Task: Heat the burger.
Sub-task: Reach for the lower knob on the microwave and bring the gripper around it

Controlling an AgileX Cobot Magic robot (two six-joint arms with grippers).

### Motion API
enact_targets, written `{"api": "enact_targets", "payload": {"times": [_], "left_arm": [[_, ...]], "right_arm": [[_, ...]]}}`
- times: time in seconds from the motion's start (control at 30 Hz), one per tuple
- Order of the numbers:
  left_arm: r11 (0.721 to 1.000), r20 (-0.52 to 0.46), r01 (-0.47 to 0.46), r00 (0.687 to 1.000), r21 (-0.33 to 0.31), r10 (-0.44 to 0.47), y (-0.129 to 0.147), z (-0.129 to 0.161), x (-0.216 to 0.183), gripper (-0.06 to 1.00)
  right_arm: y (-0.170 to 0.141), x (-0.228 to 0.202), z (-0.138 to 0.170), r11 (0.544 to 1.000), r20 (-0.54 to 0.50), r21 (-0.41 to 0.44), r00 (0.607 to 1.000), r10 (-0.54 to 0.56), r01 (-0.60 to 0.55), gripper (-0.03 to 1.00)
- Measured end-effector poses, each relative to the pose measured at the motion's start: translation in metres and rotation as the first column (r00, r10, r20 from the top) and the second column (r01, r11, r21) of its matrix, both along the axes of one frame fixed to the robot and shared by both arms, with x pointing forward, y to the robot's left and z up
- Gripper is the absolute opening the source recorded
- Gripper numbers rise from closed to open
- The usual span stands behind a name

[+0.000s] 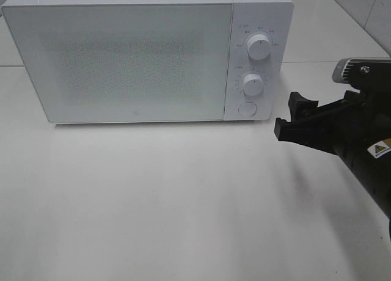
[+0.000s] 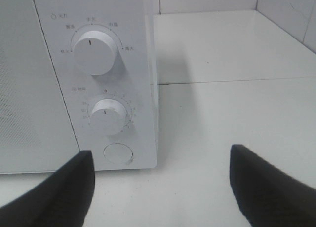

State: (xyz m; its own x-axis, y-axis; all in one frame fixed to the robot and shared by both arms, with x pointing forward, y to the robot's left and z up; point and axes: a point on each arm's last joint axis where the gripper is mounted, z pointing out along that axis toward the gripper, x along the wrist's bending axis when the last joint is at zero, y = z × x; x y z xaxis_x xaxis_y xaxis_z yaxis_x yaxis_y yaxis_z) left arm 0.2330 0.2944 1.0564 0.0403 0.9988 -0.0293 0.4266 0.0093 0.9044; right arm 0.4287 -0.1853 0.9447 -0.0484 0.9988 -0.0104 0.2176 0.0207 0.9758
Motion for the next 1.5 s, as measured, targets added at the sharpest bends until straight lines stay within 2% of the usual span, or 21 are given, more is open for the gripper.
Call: {"api": "enact_targets", "payload": {"times": [0.27, 0.63, 1.0, 1.5], "left_arm": [[1.0, 0.0, 0.0, 1.0, 0.0, 0.0, 0.0, 0.0, 0.0, 0.99], [1.0, 0.0, 0.0, 1.0, 0.0, 0.0, 0.0, 0.0, 0.0, 0.99], [1.0, 0.0, 0.0, 1.0, 0.0, 0.0, 0.0, 0.0, 0.0, 0.99], [1.0, 0.0, 0.0, 1.0, 0.0, 0.0, 0.0, 0.0, 0.0, 0.99]], "right_arm": [[0.031, 0.004, -0.003, 0.998, 0.006, -0.049, 0.999, 0.046, -0.046, 0.71], [0.057, 0.024, -0.012, 0.997, 0.001, -0.055, 0.999, 0.046, -0.046, 0.71], [0.066, 0.039, -0.029, 0.996, -0.004, -0.09, 1.0, 0.023, -0.023, 0.71], [0.064, 0.078, -0.037, 0.997, 0.023, -0.081, 1.0, -0.009, 0.011, 0.71]]}}
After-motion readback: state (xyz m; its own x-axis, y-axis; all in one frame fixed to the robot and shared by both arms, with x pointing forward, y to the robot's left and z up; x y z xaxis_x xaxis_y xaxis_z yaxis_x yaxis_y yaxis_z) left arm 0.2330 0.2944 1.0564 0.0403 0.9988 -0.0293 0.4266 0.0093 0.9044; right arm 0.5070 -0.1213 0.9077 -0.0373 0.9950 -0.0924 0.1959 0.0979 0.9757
